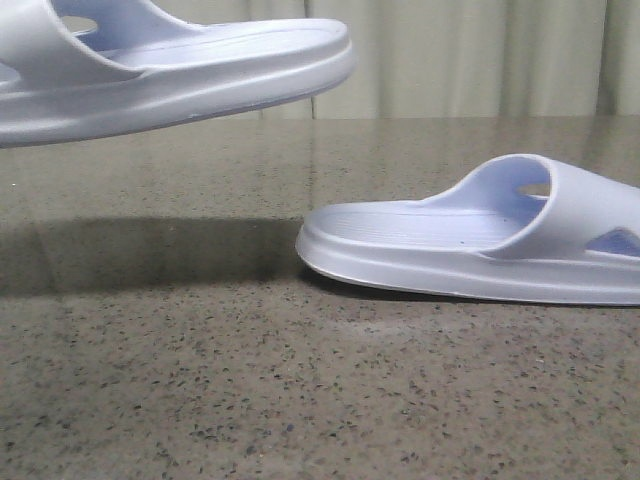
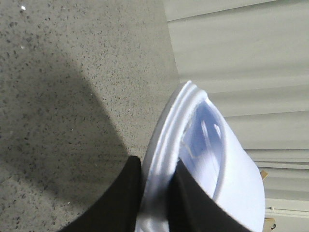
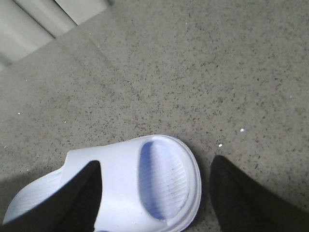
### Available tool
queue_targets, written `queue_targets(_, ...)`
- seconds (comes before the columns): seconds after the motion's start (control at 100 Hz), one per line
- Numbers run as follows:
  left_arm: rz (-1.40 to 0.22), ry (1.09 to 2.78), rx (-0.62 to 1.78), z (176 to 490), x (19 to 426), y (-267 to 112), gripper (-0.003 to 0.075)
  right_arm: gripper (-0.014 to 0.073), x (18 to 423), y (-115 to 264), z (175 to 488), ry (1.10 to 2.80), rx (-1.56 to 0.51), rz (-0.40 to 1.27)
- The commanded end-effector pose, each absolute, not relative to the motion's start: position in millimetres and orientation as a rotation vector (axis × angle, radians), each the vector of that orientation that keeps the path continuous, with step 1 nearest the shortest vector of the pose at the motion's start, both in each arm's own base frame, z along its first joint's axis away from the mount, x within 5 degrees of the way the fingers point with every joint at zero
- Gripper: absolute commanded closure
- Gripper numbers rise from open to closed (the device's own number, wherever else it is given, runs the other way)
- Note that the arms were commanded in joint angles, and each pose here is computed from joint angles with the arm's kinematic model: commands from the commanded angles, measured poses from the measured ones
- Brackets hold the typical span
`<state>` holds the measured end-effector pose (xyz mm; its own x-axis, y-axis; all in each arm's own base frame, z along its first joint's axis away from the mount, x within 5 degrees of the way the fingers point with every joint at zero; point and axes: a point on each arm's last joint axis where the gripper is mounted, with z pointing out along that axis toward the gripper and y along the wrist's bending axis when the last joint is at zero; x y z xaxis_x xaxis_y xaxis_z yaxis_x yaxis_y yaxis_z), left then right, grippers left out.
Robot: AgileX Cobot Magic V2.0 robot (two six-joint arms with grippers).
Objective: Insert blue slippers together front up
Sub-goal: 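Lower the right gripper onto the other slipper's toe edge and close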
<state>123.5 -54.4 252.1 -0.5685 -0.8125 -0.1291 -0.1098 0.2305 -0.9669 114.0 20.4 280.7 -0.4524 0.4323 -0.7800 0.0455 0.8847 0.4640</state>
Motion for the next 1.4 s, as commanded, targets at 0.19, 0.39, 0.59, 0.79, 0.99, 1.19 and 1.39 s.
queue_targets(0.19,-1.44,1.831,-0.814,263.2,123.4,-57.6,0.0695,0.0183,143.8,24.0,280.9,2.002,0.417,0.502)
queue_targets(0.39,-1.44,1.831,-0.814,263.2,123.4,-57.6,0.0695,0.0183,156.7,26.5,269.7,2.064,0.472,0.518)
queue_targets(0.59,-1.441,1.832,-0.812,263.2,123.3,-57.7,0.0695,0.0183,166.7,29.0,258.2,2.126,0.535,0.538)
queue_targets(0.79,-1.441,1.832,-0.812,263.2,123.3,-57.7,0.0695,0.0183,173.4,30.1,251.0,2.156,0.566,0.541)
queue_targets(0.99,-1.441,1.832,-0.812,263.2,123.3,-57.7,0.0695,0.0183,178.9,30.5,246.2,2.168,0.585,0.538)
queue_targets(1.19,-1.441,1.832,-0.812,263.2,123.3,-57.7,0.0695,0.0183,182.5,30.6,243.3,2.172,0.594,0.534)
queue_targets(1.39,-1.443,1.832,-0.811,263.3,123.2,-57.8,0.0695,0.0213,186.7,31.5,236.7,2.202,0.624,0.536)
